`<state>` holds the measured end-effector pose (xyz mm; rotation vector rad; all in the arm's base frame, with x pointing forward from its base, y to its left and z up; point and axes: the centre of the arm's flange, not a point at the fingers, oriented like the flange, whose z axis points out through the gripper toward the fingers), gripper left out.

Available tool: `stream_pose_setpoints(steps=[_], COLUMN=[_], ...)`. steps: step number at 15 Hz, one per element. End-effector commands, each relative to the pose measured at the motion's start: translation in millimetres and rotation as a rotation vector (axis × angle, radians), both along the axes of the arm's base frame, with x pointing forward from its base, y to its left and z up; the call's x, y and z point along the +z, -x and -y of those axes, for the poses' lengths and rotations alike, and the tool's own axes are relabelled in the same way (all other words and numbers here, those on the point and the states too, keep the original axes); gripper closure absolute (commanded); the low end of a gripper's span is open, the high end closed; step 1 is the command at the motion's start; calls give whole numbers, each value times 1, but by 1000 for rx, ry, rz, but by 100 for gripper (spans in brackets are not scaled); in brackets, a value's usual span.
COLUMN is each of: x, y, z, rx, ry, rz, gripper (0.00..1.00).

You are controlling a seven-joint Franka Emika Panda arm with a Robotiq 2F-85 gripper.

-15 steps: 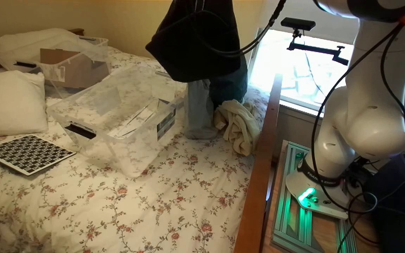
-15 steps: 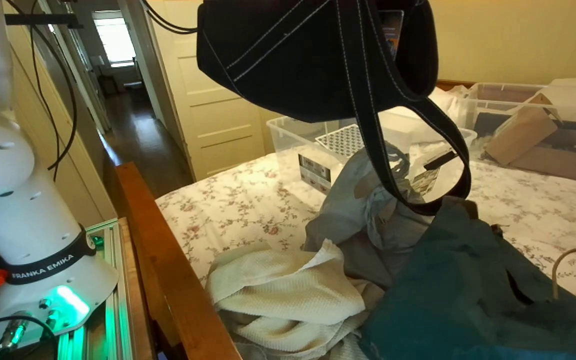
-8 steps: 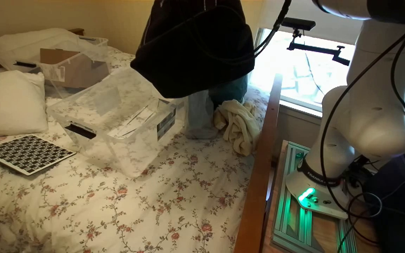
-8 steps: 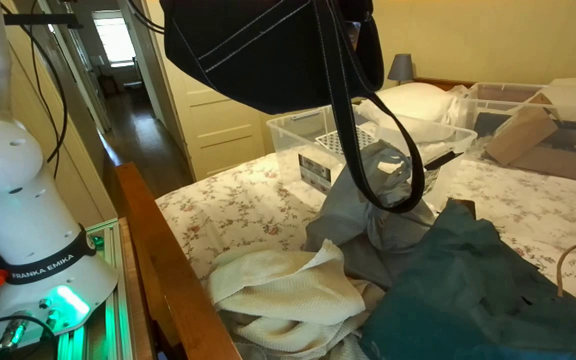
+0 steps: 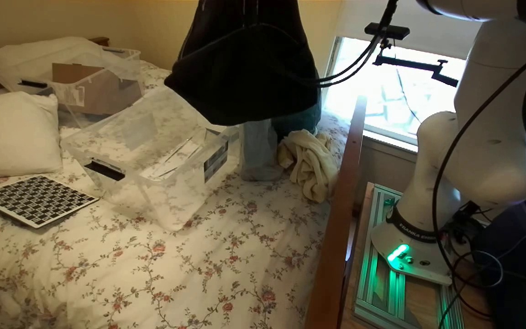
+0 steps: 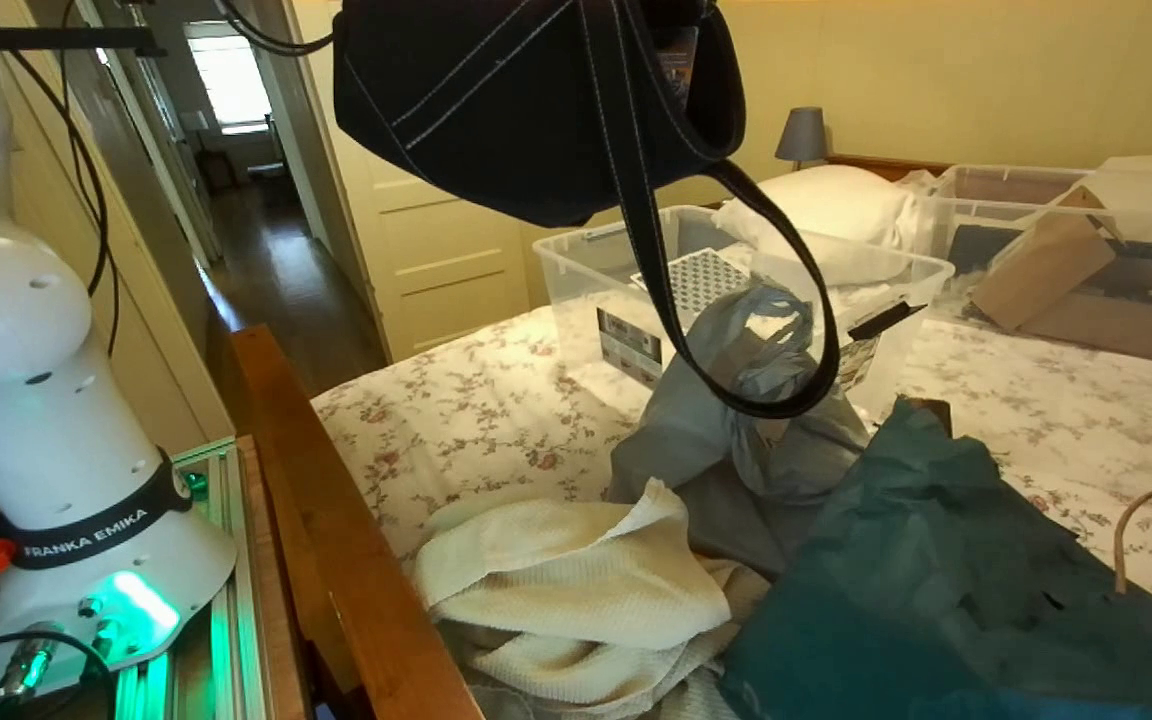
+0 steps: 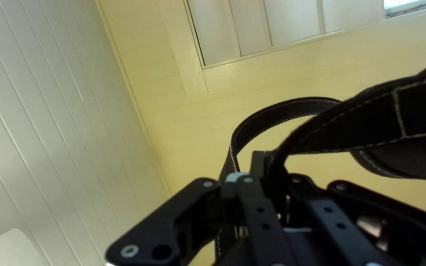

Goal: Remove the black bag from the clear container.

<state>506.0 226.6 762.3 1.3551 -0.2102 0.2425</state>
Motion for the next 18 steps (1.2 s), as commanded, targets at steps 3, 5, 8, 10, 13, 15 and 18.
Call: stream_pose_setpoints(steps=[3,5,8,10,13,15,18], x=[35,32,18,9,-9,-20,-34], y=[39,45,50,50,50,49,48], z=[-20,-23,-25,-24,-25,-27,-28], rx=[166,207,249,259,284,310,345], ry=[-94,-136,-194,-225,-272,-301,-340], rz=[-133,-201,-314,-386,-506,-579,-686], gripper=[99,99,99,99,99,99,99])
